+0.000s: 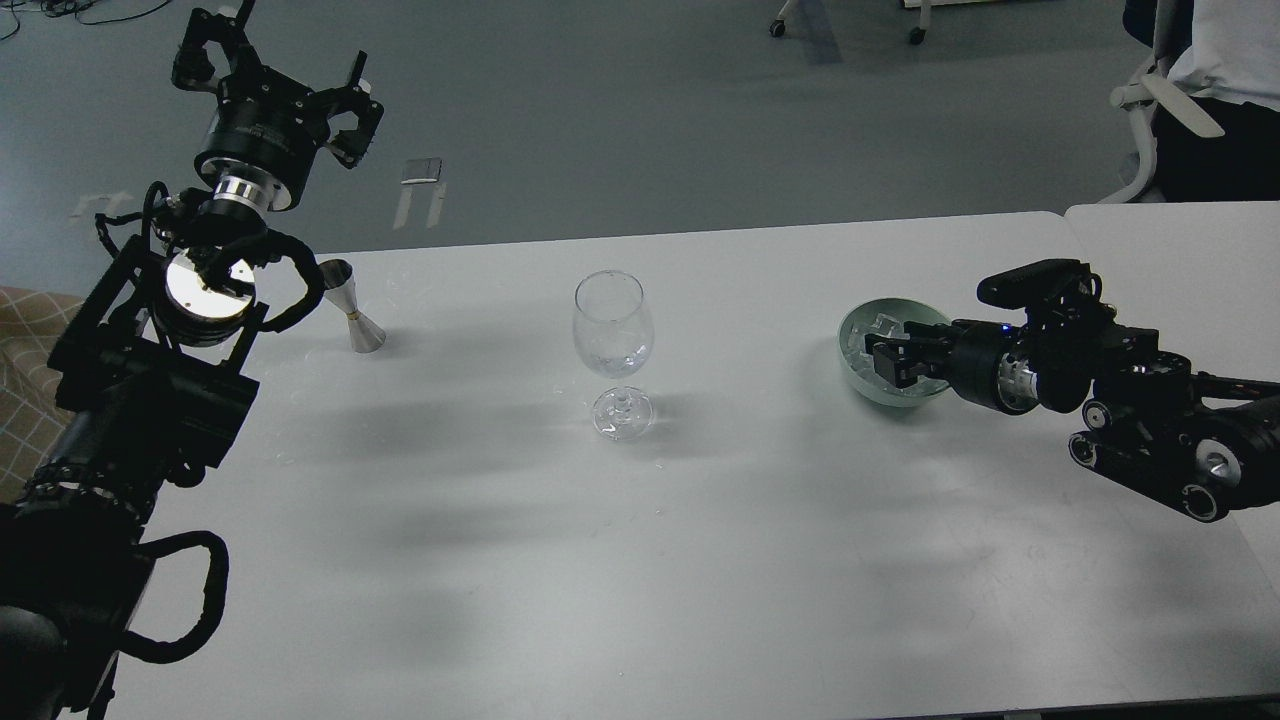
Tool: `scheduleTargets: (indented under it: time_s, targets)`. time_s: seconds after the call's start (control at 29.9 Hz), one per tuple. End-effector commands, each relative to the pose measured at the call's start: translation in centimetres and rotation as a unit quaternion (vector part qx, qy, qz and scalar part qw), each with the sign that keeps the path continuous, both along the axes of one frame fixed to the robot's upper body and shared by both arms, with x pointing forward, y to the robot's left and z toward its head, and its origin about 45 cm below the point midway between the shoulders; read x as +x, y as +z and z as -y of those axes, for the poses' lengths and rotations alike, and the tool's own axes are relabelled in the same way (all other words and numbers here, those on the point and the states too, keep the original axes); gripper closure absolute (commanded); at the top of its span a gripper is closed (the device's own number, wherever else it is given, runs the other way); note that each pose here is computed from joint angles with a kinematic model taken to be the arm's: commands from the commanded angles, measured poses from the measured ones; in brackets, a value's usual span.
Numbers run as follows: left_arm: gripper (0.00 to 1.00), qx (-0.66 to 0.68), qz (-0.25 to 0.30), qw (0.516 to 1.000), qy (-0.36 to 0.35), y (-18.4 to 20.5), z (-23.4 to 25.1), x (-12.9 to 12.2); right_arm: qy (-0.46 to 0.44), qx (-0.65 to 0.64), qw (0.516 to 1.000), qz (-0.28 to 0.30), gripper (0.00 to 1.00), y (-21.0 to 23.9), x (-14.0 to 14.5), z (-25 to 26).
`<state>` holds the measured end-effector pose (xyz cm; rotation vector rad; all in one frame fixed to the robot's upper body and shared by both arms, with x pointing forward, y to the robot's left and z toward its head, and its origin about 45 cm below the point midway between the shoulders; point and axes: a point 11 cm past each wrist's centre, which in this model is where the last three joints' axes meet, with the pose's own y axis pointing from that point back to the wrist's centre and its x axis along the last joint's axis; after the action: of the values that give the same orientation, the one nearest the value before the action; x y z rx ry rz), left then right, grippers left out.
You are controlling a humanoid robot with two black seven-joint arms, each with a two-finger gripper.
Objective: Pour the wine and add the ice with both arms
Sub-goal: 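Grasp ice cubes from the green bowl with the right gripper, then carry the ice with the right gripper over the wine glass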
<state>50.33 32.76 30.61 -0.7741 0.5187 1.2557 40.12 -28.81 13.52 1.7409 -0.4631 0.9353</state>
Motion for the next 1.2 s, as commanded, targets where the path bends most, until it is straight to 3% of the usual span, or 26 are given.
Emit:
scheduleTargets:
  time_s: [0.0, 0.07, 0.17, 0.43, 0.63, 0.87, 1.17]
  targets:
    - [0.03, -0.001, 0.000, 1.000, 0.000, 0.0, 0.0, 0.0, 0.000, 0.000, 1.000, 0.000, 0.55, 0.0, 0.0, 0.0]
    - [0.03, 0.000, 0.000, 1.000, 0.000, 0.0, 0.0, 0.0, 0.000, 0.000, 1.000, 0.000, 0.66, 0.0, 0.0, 0.0]
    - [0.03, -0.001, -0.001, 1.000, 0.001, 0.0, 0.0, 0.0, 0.000, 0.000, 1.000, 0.000, 0.74, 0.0, 0.0, 0.0]
    - [0.03, -0.001, -0.001, 1.000, 0.001, 0.0, -0.1, 0.0, 0.000, -0.001, 1.000, -0.002, 0.77, -0.1, -0.1, 0.1]
    - [0.03, 0.000, -0.003, 1.000, 0.003, -0.1, -0.1, 0.0, 0.000, 0.005, 1.000, 0.004, 0.90, 0.6, 0.2, 0.1]
    - [0.03, 0.001, -0.003, 1.000, 0.004, 0.0, -0.2, 0.0, 0.003, 0.028, 0.999, 0.026, 0.91, 3.3, 0.2, 0.6]
    - [0.03, 0.004, -0.001, 1.000, 0.007, 0.4, -0.5, 0.1, 0.020, 0.137, 0.982, 0.127, 0.91, 12.6, 2.4, -4.4]
